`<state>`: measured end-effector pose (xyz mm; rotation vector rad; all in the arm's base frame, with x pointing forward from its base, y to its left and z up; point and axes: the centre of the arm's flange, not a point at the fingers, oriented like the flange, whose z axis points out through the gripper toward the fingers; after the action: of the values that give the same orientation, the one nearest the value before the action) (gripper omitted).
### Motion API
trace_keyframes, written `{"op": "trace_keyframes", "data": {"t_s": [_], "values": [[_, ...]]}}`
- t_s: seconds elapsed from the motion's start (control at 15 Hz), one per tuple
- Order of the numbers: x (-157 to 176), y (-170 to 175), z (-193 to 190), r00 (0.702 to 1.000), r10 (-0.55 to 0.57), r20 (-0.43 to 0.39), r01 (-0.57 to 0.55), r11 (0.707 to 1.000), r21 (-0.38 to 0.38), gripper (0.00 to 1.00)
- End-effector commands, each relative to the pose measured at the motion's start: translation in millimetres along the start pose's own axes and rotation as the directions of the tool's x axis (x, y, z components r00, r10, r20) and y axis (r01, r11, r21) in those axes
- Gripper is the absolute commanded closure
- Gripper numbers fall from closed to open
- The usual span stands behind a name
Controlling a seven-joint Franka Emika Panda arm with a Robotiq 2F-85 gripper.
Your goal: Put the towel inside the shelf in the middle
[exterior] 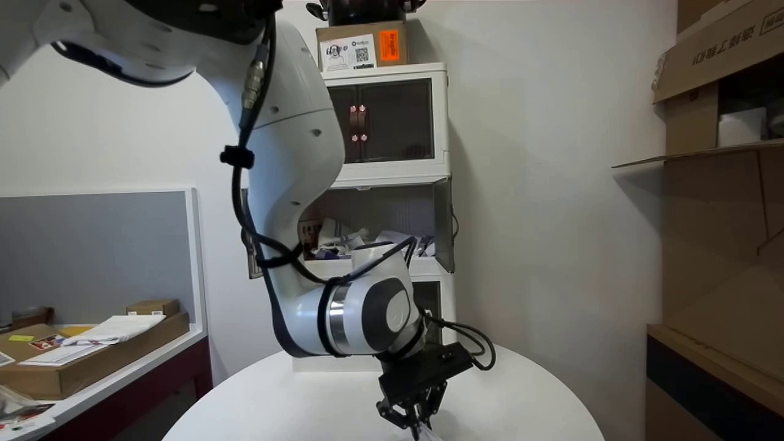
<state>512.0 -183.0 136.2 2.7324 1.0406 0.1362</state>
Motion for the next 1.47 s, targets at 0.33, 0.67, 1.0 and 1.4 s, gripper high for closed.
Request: {"op": "trace_keyframes", "data": {"t_s": [0.33,0.67,1.0,1.4], "values": [[-3,-19,-159,0.943,0.133,-0.304,-0.145,0.989,-0.016,0.98],[4,-8,-206,0.843,0.195,-0.501,-0.279,0.955,-0.097,0.98],[14,6,-233,0.724,0.202,-0.659,-0.384,0.912,-0.143,0.98],[6,5,-243,0.543,0.362,-0.758,-0.535,0.845,0.020,0.98]]}}
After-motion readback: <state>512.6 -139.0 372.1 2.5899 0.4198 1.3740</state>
